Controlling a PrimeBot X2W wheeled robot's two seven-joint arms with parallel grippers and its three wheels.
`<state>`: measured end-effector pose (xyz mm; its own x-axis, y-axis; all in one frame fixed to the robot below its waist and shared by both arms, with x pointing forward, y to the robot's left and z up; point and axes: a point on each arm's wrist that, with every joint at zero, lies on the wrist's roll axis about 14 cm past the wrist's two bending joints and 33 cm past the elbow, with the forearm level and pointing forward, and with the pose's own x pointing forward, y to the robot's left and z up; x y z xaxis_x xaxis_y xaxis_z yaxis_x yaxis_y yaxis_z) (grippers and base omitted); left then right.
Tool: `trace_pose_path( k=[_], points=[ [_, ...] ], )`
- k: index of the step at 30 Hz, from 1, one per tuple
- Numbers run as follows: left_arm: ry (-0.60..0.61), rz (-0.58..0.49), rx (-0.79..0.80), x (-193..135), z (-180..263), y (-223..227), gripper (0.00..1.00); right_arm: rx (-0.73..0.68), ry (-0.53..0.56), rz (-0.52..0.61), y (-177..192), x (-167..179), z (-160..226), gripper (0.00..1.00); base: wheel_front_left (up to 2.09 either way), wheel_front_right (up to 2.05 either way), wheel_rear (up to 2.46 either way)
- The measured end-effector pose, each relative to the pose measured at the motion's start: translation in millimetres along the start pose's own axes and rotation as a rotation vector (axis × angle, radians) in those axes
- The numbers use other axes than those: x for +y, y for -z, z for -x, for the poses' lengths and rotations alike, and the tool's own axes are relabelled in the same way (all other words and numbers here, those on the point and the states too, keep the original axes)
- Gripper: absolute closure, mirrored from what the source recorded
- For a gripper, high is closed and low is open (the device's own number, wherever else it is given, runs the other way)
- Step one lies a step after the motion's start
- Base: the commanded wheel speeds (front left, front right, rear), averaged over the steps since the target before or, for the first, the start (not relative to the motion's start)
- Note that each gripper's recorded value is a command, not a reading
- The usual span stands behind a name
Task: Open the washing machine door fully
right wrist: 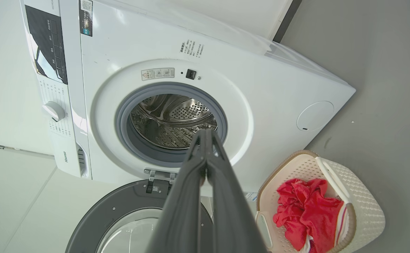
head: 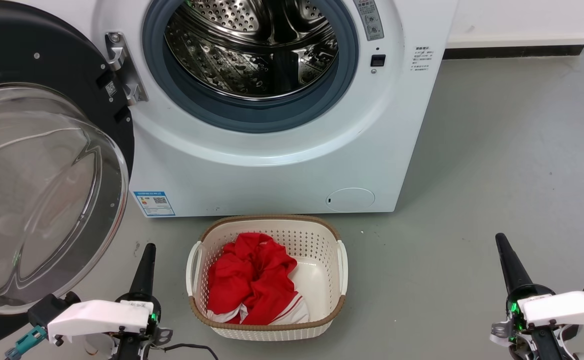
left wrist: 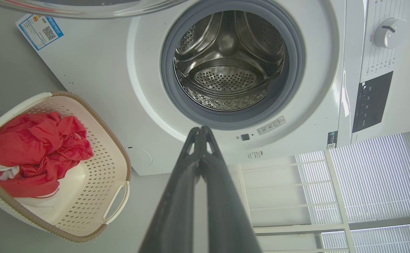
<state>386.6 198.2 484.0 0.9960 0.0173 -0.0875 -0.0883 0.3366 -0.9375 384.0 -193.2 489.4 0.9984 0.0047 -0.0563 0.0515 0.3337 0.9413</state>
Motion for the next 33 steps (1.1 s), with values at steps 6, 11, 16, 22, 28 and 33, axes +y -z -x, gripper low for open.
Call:
trace_pose_path(
  k=[6, 11, 16, 22, 28, 33],
  points=[
    [0.006, 0.056, -0.002, -2, 0, -1, 1.0, 0.0, -0.005, -0.053, -2, 2, -1, 1.0, 0.0, 0.0, 0.0],
    [0.013, 0.1, -0.001, -3, 0, -2, 1.0, -0.001, -0.007, -0.098, -3, 2, -1, 1.0, 0.0, 0.0, 0.0],
    [0.023, 0.142, -0.002, -5, 0, -3, 1.0, -0.004, -0.015, -0.138, -4, 5, -2, 1.0, 0.0, 0.0, 0.0],
    [0.032, 0.189, 0.001, -8, 1, -4, 1.0, -0.005, -0.019, -0.185, -6, 6, -2, 1.0, 0.0, 0.0, 0.0],
    [0.049, 0.236, 0.001, -12, 0, -6, 1.0, -0.007, -0.023, -0.231, -7, 6, -1, 1.0, 0.0, 0.0, 0.0],
    [0.059, 0.273, 0.002, -14, 0, -7, 1.0, -0.01, -0.029, -0.266, -9, 8, -1, 1.0, 0.0, 0.0, 0.0]
  ],
)
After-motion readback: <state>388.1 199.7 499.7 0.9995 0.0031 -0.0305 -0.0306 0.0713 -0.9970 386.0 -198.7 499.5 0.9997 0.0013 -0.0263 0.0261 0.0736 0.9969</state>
